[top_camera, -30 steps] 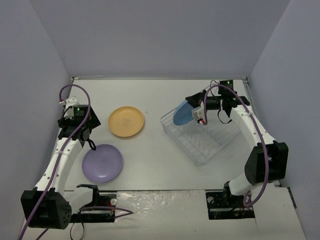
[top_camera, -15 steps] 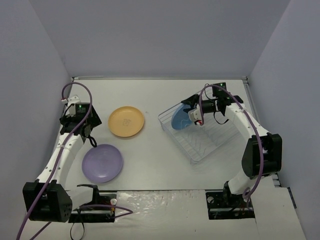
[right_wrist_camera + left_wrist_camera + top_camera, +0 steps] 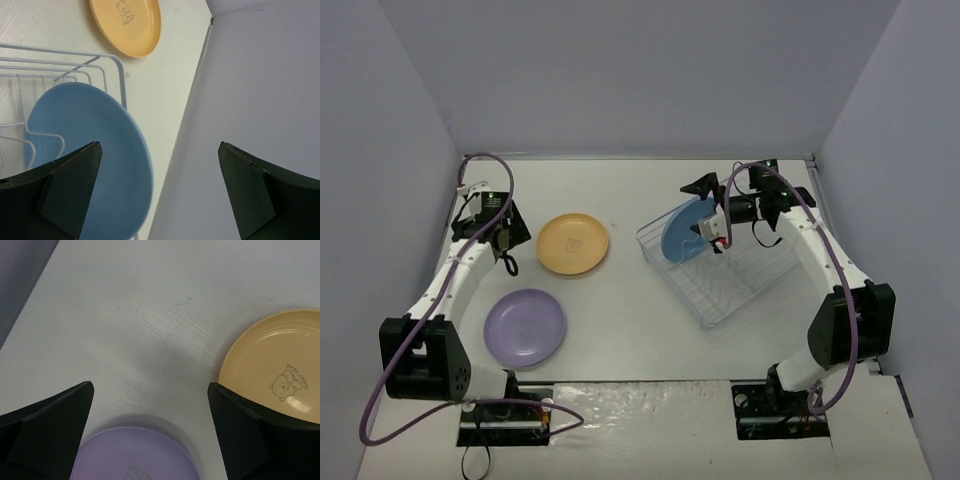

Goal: Load the plates into the dish rack

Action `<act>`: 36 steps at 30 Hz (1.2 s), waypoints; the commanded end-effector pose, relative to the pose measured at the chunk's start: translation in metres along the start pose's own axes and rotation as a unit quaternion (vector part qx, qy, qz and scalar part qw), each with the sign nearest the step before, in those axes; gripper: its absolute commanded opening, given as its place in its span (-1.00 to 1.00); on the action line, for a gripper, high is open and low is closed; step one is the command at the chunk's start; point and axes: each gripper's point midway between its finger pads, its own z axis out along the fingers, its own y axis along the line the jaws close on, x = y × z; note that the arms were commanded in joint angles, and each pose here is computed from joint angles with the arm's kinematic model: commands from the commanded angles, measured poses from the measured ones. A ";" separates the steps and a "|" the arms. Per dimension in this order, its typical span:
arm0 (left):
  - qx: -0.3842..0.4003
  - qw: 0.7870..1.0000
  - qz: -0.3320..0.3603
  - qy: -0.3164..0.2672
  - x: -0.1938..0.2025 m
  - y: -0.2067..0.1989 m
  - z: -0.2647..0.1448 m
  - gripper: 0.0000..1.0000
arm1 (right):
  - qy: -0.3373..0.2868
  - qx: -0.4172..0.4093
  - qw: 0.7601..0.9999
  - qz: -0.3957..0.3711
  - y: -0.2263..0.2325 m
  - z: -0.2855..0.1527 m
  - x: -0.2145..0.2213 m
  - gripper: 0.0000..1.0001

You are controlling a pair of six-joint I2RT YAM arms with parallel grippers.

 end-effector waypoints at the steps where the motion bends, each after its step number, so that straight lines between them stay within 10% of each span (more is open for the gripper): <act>1: 0.012 1.000 -0.004 -0.009 -0.029 -0.019 0.006 0.94 | 0.033 0.192 0.969 0.152 -0.120 -0.042 -0.038 1.00; 7: 0.029 1.000 -0.005 -0.005 -0.026 -0.032 0.020 0.94 | 0.069 0.492 0.772 0.397 -0.189 -0.125 -0.018 1.00; 11: 0.065 0.998 -0.002 0.010 -0.018 -0.048 0.029 0.94 | 0.036 0.670 0.509 0.539 -0.175 -0.200 0.004 1.00; 14: 0.101 0.995 0.000 0.016 -0.015 -0.066 0.036 0.94 | 0.038 0.715 0.409 0.565 -0.141 -0.221 0.010 1.00; 23: 0.158 0.986 0.005 0.055 0.002 -0.100 0.060 0.77 | 0.077 0.723 0.287 0.624 -0.027 -0.210 0.017 1.00; 30: 0.151 0.983 0.020 0.099 0.032 -0.106 0.078 0.34 | 0.084 0.732 0.262 0.623 0.017 -0.220 -0.004 0.99; 36: 0.173 0.979 0.017 0.108 0.042 -0.114 0.081 -0.54 | 0.116 0.732 0.259 0.620 0.043 -0.226 -0.014 1.00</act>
